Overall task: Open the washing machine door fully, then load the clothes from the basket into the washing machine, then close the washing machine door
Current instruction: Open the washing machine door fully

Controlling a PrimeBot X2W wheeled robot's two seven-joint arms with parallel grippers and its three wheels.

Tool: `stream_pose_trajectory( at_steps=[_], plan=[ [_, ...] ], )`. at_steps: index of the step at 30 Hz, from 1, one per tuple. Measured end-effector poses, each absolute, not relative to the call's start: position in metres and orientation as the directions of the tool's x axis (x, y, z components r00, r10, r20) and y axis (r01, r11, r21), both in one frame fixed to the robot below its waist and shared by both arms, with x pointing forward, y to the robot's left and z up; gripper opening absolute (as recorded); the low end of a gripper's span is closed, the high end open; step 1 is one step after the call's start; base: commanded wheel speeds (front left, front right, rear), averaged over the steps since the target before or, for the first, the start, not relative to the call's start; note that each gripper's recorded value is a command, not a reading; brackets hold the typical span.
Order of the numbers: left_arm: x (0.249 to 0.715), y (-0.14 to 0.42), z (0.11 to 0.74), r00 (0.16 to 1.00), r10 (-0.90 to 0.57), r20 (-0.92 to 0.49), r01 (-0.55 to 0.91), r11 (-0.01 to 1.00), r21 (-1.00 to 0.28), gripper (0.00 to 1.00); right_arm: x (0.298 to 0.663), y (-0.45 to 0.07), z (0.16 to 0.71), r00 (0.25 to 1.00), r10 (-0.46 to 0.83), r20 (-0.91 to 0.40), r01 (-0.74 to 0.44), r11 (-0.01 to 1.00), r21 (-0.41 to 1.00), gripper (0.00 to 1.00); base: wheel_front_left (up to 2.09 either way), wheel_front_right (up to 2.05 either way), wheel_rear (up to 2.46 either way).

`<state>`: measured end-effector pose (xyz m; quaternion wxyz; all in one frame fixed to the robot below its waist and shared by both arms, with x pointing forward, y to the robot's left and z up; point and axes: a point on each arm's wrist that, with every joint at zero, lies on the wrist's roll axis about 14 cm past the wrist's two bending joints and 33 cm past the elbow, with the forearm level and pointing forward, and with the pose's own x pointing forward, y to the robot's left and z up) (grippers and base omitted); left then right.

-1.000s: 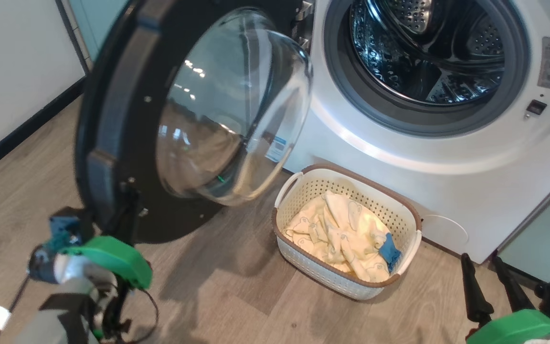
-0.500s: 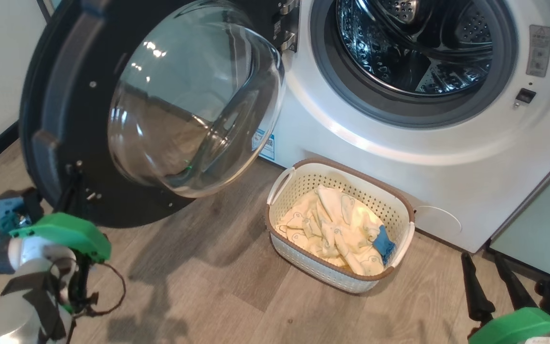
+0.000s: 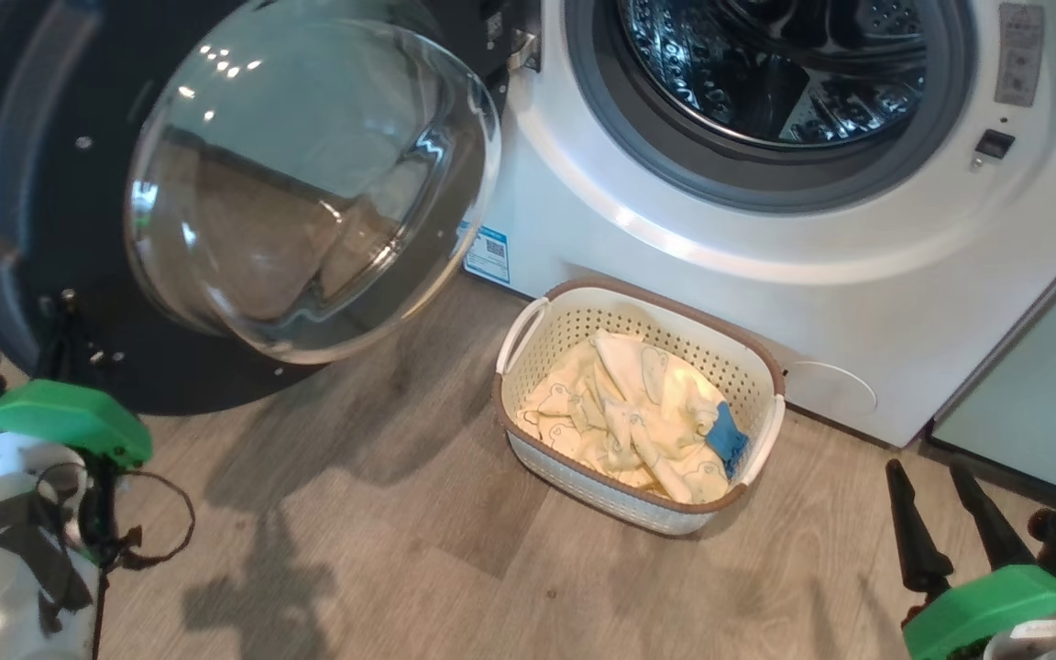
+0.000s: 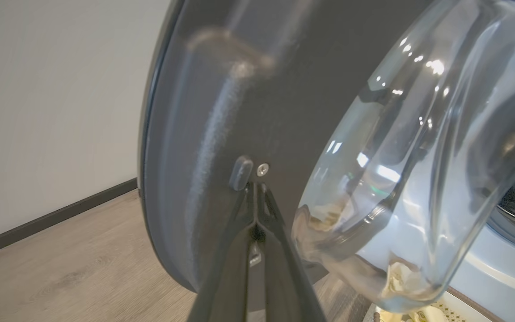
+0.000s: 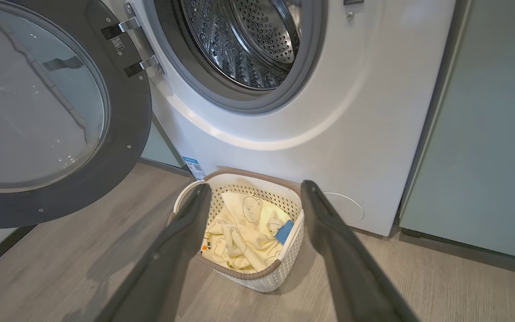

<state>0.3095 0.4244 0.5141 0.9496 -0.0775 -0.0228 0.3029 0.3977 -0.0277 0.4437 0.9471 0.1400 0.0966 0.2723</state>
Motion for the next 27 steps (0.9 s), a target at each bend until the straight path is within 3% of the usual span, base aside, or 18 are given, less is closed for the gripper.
stream_pose_trajectory(
  at_steps=[12, 27],
  plan=[
    [0.319, 0.444, 0.533, 0.772, 0.634, 0.049, -0.617, 0.765, -0.185, 0.0, 0.4, -0.034, 0.441, 0.841, 0.529, -0.114, -0.474, 0.822, 0.316, 1.0, 0.0, 0.0, 0.0],
    [0.323, 0.4, 0.52, 0.861, 0.507, 0.04, -0.494, 0.853, -0.167, 0.0, 0.393, -0.031, 0.456, 0.846, 0.527, -0.079, -0.481, 0.818, 0.315, 1.0, 0.0, 0.0, 0.0]
  ],
)
